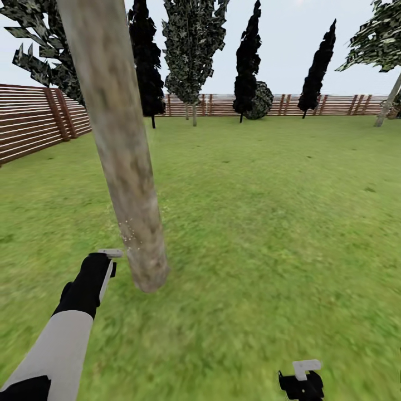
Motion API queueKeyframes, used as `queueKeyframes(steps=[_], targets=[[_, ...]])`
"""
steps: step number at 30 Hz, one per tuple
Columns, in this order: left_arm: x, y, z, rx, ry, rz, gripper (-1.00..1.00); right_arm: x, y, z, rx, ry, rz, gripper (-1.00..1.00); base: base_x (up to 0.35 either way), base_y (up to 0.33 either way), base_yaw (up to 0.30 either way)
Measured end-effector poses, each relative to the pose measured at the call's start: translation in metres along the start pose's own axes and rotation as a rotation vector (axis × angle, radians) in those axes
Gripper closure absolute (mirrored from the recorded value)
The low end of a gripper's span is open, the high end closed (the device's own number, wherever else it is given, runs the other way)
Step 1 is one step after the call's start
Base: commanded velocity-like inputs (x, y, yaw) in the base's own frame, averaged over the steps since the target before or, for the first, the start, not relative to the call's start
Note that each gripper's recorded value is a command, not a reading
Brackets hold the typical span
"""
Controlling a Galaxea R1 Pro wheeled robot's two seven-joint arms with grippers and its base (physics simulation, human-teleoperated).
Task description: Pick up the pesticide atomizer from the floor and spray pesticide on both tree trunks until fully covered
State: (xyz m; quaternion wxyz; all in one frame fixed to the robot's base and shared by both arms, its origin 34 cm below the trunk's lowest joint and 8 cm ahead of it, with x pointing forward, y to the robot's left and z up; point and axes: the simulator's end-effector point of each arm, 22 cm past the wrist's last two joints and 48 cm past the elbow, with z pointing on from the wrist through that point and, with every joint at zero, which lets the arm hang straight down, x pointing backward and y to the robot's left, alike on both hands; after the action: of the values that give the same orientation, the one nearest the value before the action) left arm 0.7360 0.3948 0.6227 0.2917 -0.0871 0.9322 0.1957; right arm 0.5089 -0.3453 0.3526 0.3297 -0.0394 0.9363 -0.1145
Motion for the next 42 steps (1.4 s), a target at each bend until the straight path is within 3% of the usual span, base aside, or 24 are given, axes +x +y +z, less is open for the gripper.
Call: queueKeyframes(steps=[8,24,42], targets=[[0.0001,-0.0001,0.0,0.001,0.0,0.0,1.0,0.0001,-0.0005,0.0,0.0,0.0,-0.001,-1.0,0.15,-0.266,0.009],[-0.0008,-0.0018,-0.0008,0.005,-0.001,-0.003,1.0,0.0,0.0007,0.0,-0.001,0.0,0.001,-1.0,0.125,-0.266,0.258],[-0.0018,-0.0012,-0.0012,0.004,-0.003,0.0,1.0,0.0,0.0007,0.0,-0.001,0.0,0.001,-1.0,0.056,-0.271,0.063]])
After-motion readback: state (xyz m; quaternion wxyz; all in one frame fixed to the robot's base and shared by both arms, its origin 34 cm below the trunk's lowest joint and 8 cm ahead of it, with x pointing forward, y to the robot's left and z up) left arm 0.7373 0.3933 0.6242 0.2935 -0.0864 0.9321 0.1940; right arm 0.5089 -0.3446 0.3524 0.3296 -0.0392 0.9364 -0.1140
